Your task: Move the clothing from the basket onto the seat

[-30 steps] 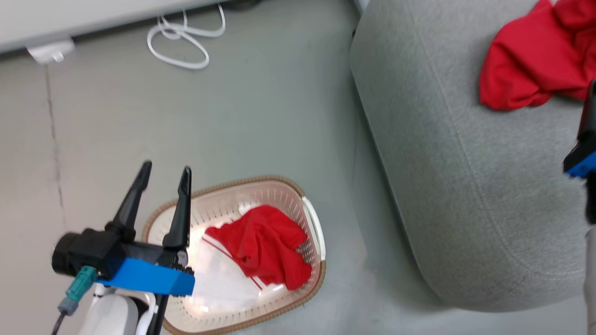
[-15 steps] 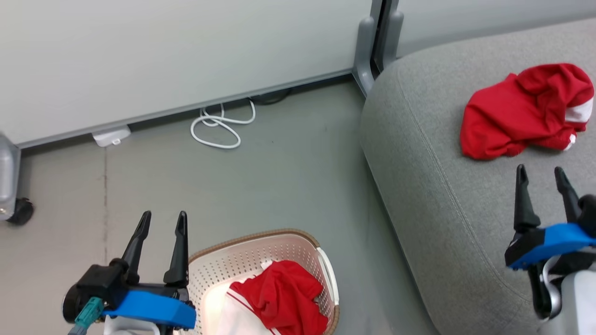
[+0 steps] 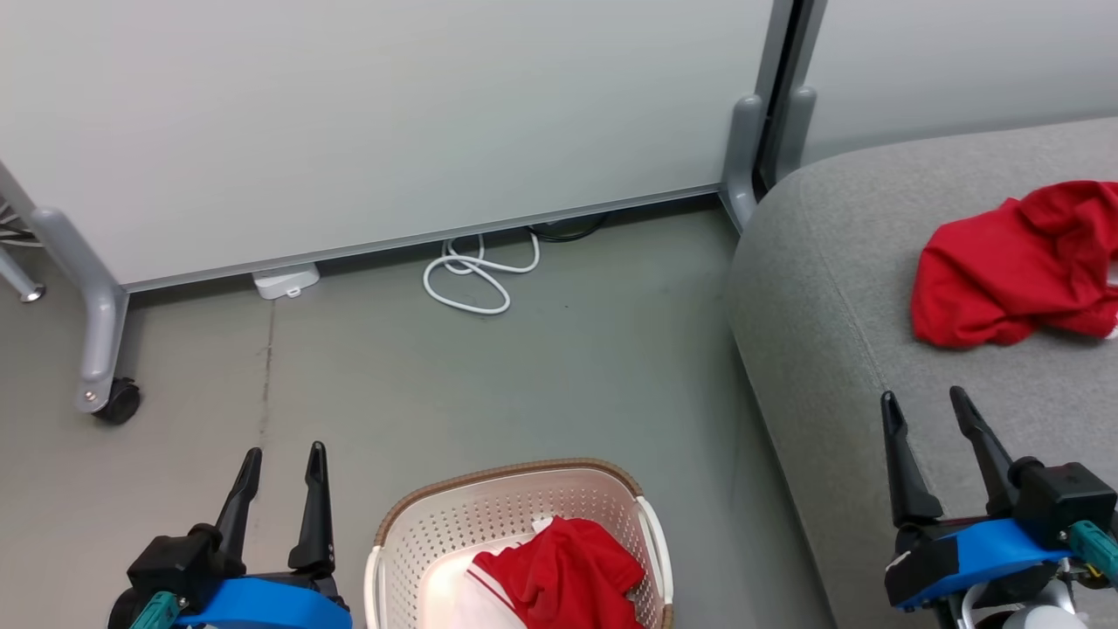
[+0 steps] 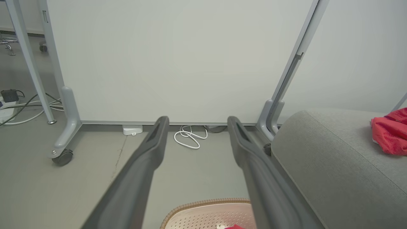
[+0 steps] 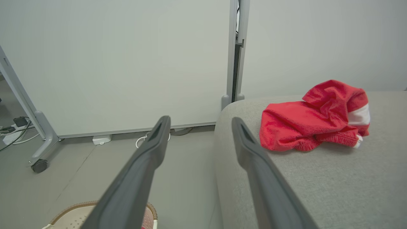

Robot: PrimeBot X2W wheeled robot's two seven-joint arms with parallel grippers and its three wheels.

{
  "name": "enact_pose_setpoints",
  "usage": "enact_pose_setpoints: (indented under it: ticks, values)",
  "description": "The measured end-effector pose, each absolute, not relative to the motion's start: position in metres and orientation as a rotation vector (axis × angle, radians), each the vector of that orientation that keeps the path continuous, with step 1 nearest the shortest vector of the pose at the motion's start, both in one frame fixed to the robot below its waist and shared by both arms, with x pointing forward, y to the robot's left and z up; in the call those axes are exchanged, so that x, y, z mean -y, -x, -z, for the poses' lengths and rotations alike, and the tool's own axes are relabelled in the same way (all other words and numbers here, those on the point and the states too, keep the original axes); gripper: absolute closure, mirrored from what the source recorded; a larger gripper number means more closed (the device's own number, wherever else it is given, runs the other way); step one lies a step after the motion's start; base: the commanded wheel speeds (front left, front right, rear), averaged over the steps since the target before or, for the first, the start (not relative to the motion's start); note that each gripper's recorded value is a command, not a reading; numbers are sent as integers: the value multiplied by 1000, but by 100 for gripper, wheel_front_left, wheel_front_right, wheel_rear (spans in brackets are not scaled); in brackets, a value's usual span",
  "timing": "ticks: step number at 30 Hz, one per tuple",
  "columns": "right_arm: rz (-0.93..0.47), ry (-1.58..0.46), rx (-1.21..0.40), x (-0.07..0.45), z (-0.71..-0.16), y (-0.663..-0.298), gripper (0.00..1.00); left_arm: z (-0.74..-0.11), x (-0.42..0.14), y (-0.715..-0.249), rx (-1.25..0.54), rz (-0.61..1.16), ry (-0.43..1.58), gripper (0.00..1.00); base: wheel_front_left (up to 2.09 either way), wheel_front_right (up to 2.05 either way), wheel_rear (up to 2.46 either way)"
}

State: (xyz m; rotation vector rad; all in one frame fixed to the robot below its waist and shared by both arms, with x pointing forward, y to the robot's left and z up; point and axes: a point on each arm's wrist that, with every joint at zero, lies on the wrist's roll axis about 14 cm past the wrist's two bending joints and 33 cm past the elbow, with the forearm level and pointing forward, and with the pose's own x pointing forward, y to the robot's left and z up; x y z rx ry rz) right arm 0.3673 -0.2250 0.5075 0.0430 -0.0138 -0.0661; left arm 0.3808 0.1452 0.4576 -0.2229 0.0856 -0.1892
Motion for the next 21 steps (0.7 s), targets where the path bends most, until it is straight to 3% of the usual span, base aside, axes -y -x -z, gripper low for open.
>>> enact_pose_setpoints:
  ticks: [21]
  values:
    - [-92,-61,10,172,-510,-372,0,-454,-199,-348,-83,20,223,0,0,0,0]
